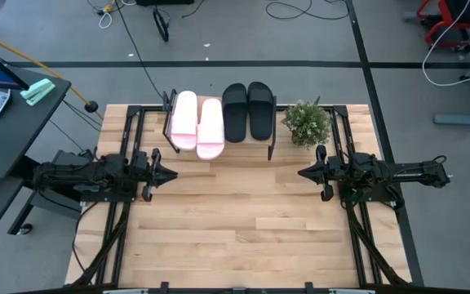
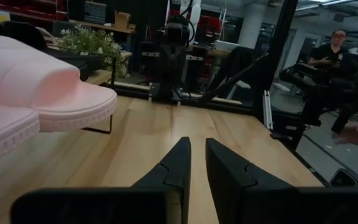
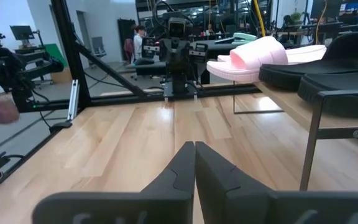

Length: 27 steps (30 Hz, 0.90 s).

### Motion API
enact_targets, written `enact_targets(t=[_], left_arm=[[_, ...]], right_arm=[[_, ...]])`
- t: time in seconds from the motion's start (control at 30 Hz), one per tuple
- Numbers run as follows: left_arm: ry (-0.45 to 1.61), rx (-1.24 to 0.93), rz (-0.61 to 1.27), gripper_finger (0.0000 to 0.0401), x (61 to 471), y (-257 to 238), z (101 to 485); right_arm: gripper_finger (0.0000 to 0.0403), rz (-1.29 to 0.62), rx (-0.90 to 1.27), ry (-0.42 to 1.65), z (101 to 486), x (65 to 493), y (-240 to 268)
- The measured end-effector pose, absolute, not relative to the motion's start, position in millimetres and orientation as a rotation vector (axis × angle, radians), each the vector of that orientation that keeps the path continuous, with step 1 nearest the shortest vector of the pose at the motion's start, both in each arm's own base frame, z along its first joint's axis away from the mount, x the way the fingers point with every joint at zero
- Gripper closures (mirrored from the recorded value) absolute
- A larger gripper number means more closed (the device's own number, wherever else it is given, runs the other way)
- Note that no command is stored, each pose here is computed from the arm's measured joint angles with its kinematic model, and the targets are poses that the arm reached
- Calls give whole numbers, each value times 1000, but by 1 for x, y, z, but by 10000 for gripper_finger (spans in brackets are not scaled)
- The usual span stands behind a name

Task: Pick and place slides into the shelf
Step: Return to Home Position

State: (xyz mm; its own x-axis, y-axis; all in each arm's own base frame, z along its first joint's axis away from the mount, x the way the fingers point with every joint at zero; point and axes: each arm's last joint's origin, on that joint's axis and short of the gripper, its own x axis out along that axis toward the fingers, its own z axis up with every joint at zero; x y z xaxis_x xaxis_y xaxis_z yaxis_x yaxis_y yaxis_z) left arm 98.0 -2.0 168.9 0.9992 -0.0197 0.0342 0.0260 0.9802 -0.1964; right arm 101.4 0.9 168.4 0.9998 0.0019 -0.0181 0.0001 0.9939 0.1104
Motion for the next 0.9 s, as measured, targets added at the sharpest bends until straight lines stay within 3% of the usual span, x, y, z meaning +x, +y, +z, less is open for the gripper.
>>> enact_targets(t=[0.9], left_arm=[[-46, -197, -27, 352, 98, -2, 170]], right_arm=[[385, 1, 110, 15, 170, 101, 1]])
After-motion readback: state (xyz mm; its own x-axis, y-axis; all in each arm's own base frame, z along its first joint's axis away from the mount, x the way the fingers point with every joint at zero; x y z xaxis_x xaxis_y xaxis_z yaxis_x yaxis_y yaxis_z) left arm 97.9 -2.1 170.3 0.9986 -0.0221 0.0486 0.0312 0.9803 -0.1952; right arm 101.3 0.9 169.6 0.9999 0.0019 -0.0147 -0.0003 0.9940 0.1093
